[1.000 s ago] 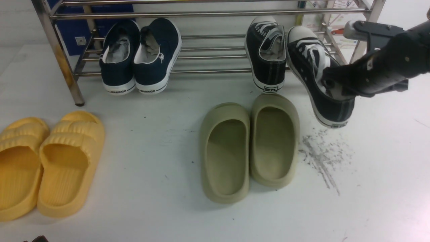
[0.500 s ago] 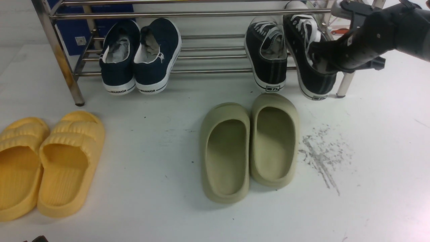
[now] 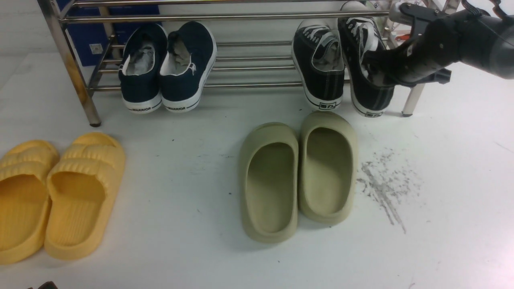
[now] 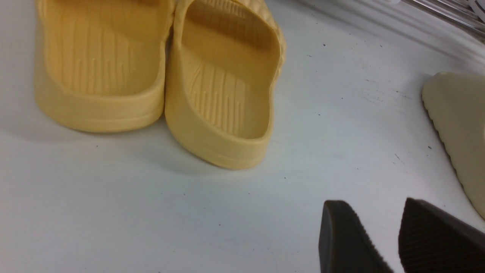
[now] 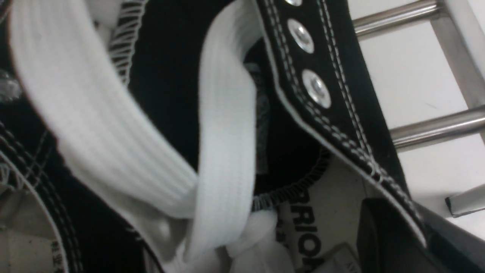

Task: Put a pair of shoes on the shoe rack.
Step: Use the right arm to put a shoe into the shoe rack

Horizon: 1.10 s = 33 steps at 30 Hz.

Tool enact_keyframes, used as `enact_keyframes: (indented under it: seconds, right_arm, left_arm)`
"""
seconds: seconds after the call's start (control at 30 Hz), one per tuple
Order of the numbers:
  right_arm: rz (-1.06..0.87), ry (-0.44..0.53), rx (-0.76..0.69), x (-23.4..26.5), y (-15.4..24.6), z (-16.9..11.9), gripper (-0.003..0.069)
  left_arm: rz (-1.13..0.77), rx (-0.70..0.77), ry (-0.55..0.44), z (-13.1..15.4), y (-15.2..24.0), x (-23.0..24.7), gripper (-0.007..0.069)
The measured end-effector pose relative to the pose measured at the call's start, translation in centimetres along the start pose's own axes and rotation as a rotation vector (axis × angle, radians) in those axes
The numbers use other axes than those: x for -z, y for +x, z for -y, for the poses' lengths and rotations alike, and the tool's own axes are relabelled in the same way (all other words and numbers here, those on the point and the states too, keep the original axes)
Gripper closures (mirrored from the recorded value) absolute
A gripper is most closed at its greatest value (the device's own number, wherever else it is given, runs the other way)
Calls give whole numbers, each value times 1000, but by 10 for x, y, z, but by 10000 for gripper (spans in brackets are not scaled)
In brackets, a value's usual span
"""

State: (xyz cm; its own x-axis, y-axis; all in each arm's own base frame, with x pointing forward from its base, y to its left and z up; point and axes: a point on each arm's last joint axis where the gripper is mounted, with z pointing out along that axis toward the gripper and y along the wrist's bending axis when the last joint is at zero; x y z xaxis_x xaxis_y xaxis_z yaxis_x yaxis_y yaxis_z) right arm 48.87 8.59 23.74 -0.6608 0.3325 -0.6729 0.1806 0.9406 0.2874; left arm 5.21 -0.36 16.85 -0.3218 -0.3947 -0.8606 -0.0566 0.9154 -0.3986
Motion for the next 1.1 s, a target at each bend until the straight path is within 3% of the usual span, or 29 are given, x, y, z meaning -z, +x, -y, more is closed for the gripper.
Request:
enact_keyframes:
  seconds: [0.1,0.23,0.33,0.5,0.6,0.7,0.8,0.87,1.1]
  right_arm:
    - [12,-7,1,1,-2,-1,527]
    - [29,-14,2,7,-6,-2,370]
    - [56,-25,5,28,-16,-6,300]
    - [81,-24,80,79,-35,-11,272]
    - [15,26,197,117,-38,-8,307]
    - [-73,68,266,123,-32,-3,379]
    - [-242,84,328,108,-12,6,602]
    - [-314,58,339,93,0,7,653]
    - [-328,-45,322,47,17,1,662]
  left_arm:
    - [0,0,0,0,0,0,386]
    - [0,0,0,0,0,0,386]
    - [0,0,0,0,0,0,386]
    - [0,0,0,0,0,0,386]
    - [0,0,0,0,0,0,386]
    - [0,0,0,0,0,0,386]
    - [0,0,0,0,0,0,386]
    - [0,0,0,0,0,0,386]
    - [0,0,0,0,0,0,386]
